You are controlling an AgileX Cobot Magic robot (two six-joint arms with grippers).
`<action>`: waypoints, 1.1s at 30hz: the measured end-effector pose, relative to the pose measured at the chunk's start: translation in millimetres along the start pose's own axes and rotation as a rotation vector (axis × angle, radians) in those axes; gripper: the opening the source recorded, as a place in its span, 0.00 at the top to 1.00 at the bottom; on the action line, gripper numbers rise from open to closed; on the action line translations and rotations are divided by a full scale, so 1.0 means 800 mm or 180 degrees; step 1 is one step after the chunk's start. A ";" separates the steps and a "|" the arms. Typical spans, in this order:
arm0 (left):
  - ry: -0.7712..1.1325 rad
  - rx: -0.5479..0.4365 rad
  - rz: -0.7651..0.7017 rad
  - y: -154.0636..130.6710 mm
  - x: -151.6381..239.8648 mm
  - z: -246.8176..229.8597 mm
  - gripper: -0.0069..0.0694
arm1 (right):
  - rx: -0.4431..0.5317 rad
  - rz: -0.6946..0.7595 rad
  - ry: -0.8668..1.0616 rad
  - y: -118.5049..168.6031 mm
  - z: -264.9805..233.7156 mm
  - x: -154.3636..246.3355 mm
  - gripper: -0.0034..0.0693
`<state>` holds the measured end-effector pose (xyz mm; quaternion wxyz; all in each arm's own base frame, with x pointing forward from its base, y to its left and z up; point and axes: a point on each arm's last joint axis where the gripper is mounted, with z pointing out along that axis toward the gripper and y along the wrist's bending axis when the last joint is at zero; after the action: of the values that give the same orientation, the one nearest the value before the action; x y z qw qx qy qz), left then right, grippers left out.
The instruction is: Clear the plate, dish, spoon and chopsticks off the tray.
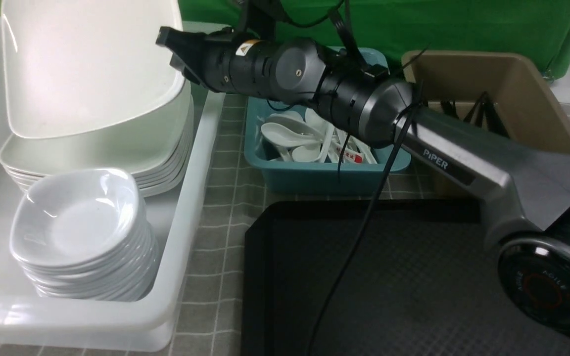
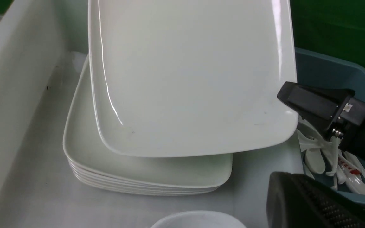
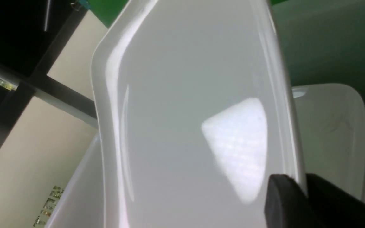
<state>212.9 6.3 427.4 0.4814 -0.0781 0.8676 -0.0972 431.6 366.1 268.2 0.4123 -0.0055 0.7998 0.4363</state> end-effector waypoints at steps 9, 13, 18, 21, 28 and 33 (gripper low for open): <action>-0.0030 0.0000 0.0055 0.000 -0.001 0.000 0.91 | -0.0004 0.0086 -0.0029 -0.003 0.003 0.001 0.63; -0.0042 -0.0001 0.0077 0.000 -0.002 0.000 0.91 | -0.0007 0.0098 0.0004 -0.002 0.003 0.002 0.62; -0.0045 -0.0039 0.0118 0.001 -0.002 0.000 0.91 | 0.0024 0.0101 0.0189 -0.002 0.002 0.008 0.61; -0.0024 -0.0077 0.0155 0.003 -0.001 0.000 0.91 | 0.0038 0.0027 0.0322 -0.001 -0.002 0.009 0.61; 0.0123 0.0156 0.0428 -0.007 0.005 0.000 0.91 | 0.0063 -0.0870 0.0632 0.018 -0.077 -0.063 0.78; 0.0307 0.0573 0.0790 -0.043 0.016 0.020 0.91 | 0.0651 -0.1896 0.0673 0.060 -0.224 -0.149 0.92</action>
<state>221.3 -31.7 417.4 0.4526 0.0778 0.8805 -0.1180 375.6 228.1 430.9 0.4349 -0.2431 0.8410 0.2111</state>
